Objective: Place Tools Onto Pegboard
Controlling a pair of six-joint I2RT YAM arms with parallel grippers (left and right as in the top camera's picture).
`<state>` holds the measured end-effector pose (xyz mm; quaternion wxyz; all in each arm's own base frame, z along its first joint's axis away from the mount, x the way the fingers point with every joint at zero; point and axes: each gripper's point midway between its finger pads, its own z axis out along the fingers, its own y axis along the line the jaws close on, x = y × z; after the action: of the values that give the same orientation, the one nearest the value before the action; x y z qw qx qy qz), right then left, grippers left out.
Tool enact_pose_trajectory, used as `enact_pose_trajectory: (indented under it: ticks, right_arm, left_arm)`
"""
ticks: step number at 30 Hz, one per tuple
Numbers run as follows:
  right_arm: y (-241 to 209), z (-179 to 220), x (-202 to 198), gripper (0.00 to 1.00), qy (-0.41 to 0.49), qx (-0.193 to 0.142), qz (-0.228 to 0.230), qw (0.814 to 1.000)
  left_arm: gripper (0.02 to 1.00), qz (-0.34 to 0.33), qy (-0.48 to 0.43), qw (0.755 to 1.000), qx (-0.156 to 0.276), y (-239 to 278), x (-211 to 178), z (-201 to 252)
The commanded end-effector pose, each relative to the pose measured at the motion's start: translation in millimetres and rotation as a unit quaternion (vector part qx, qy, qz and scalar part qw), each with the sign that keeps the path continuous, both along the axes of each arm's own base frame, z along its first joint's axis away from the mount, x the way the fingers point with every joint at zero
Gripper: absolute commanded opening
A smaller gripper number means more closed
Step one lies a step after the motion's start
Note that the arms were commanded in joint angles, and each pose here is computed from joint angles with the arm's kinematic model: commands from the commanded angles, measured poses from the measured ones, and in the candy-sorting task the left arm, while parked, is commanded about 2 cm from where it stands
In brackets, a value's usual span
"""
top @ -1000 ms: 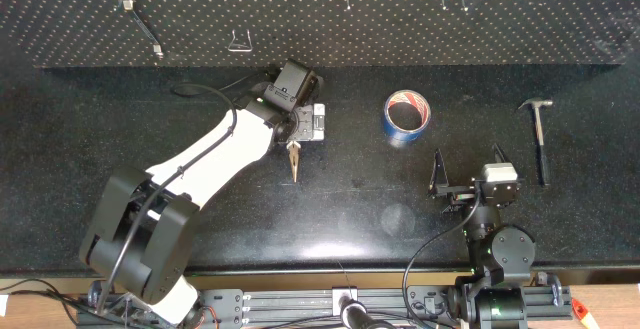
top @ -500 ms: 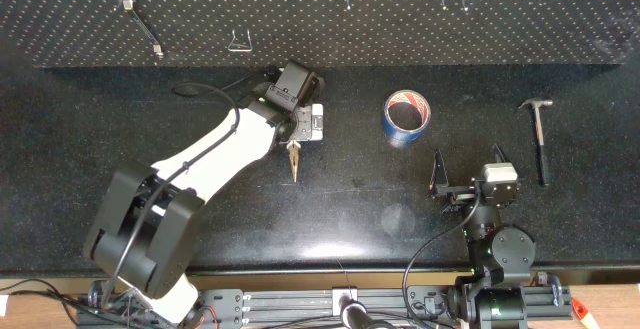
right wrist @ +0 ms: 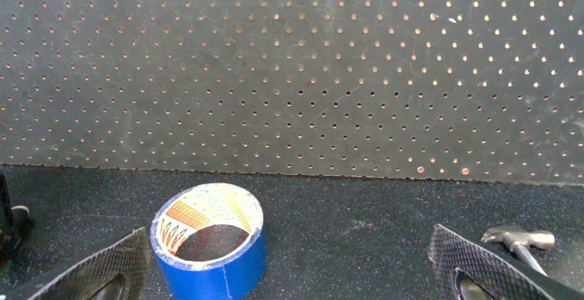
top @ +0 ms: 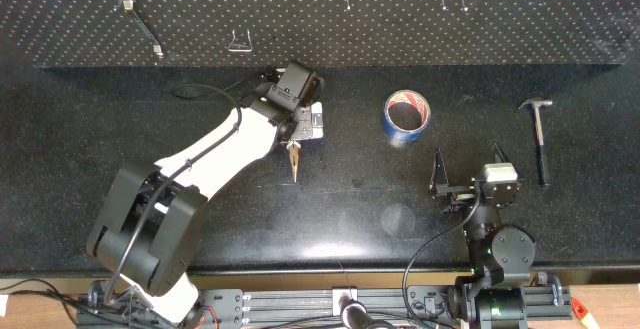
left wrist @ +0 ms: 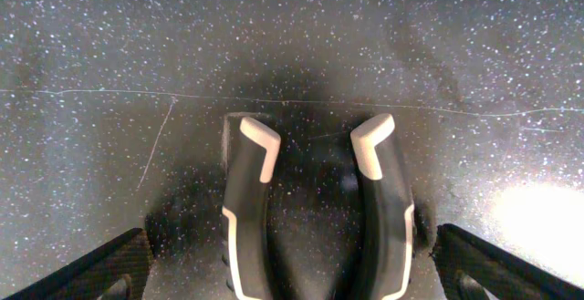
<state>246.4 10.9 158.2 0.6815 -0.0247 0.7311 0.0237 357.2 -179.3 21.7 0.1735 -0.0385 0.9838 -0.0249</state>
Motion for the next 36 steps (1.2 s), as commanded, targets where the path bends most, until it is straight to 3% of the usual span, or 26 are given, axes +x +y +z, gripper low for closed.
enact_pose_trajectory:
  ticks: [1,4,14,24,36]
  right_arm:
    - [-1.4,-1.5,-0.1,0.996,0.001,-0.009,-0.002,1.000]
    - [-1.4,-1.5,-0.1,0.996,0.001,-0.009,-0.002,1.000]
    - [-1.4,-1.5,-0.1,0.996,0.001,-0.009,-0.002,1.000]
    - [-1.4,-1.5,-0.1,0.996,0.001,-0.009,-0.002,1.000]
    - [-1.4,-1.5,-0.1,0.996,0.001,-0.009,-0.002,1.000]
  left_arm:
    - [0.996,0.011,0.009,1.000,0.006,1.9,1.7,-9.8]
    - [0.996,0.010,0.009,1.000,0.005,1.4,1.6,-9.8]
    - [0.614,0.007,0.014,1.000,-0.003,-1.8,-0.2,-10.3]
    - [0.584,0.006,0.015,1.000,-0.005,-2.4,-0.5,-10.4]
    - [0.428,0.006,0.015,1.000,-0.004,-2.3,-0.5,-10.4]
